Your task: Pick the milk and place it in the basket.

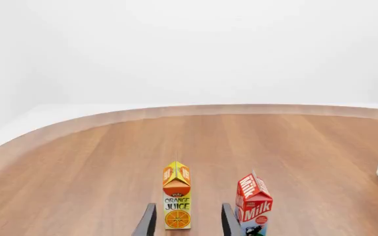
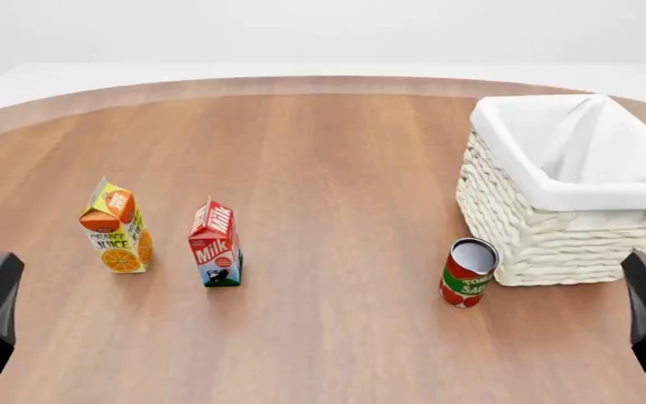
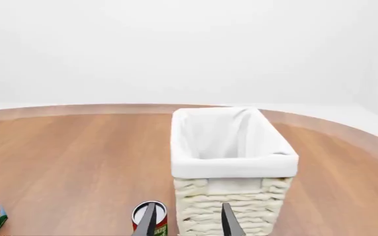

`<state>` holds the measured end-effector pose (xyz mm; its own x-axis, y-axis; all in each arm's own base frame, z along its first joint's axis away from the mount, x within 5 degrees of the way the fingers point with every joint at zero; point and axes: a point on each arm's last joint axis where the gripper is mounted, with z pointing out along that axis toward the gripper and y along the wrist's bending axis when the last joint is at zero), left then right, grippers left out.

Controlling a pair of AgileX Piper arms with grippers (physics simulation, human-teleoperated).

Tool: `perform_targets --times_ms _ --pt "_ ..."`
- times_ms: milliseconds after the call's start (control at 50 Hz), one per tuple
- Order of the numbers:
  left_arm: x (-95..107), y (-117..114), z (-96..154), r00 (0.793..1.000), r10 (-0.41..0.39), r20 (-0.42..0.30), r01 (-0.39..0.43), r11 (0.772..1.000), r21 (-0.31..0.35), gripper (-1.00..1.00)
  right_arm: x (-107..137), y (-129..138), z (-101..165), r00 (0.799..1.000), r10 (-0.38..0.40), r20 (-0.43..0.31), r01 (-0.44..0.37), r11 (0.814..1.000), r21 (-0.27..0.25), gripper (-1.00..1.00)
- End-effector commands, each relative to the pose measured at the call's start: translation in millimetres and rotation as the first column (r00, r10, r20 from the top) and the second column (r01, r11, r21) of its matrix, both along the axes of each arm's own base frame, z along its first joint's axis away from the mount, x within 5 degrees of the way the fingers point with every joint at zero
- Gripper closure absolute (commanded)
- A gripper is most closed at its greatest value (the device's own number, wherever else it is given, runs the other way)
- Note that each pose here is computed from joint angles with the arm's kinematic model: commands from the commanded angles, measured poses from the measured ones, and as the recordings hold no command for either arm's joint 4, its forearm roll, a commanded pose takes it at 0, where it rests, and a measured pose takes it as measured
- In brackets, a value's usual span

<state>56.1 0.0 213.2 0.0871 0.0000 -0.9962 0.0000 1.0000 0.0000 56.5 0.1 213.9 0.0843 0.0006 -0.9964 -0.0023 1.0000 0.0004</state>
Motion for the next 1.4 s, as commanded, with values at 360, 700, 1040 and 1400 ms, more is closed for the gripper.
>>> perform_targets --times_ms 360,700,1040,1400 --pt "0.0 0.0 0.0 1.000 0.000 0.000 0.000 1.000 0.000 -1.00 5.2 2.7 33.4 0.997 0.049 -0.063 -0.045 0.997 0.062 -1.00" --pt "0.0 0.0 0.0 1.000 0.000 0.000 0.000 1.000 0.000 -1.00 7.5 13.3 101.9 0.971 0.215 -0.101 -0.199 0.969 0.149 -1.00" --pt "0.0 0.0 0.0 1.000 0.000 0.000 0.000 1.000 0.000 -1.00 26.1 28.4 139.0 0.918 0.334 -0.212 -0.293 0.935 0.202 -1.00" --pt "0.0 0.0 0.0 1.000 0.000 0.000 0.000 1.000 0.000 -1.00 46.9 45.6 163.3 0.847 0.407 -0.341 -0.280 0.888 0.364 -1.00"
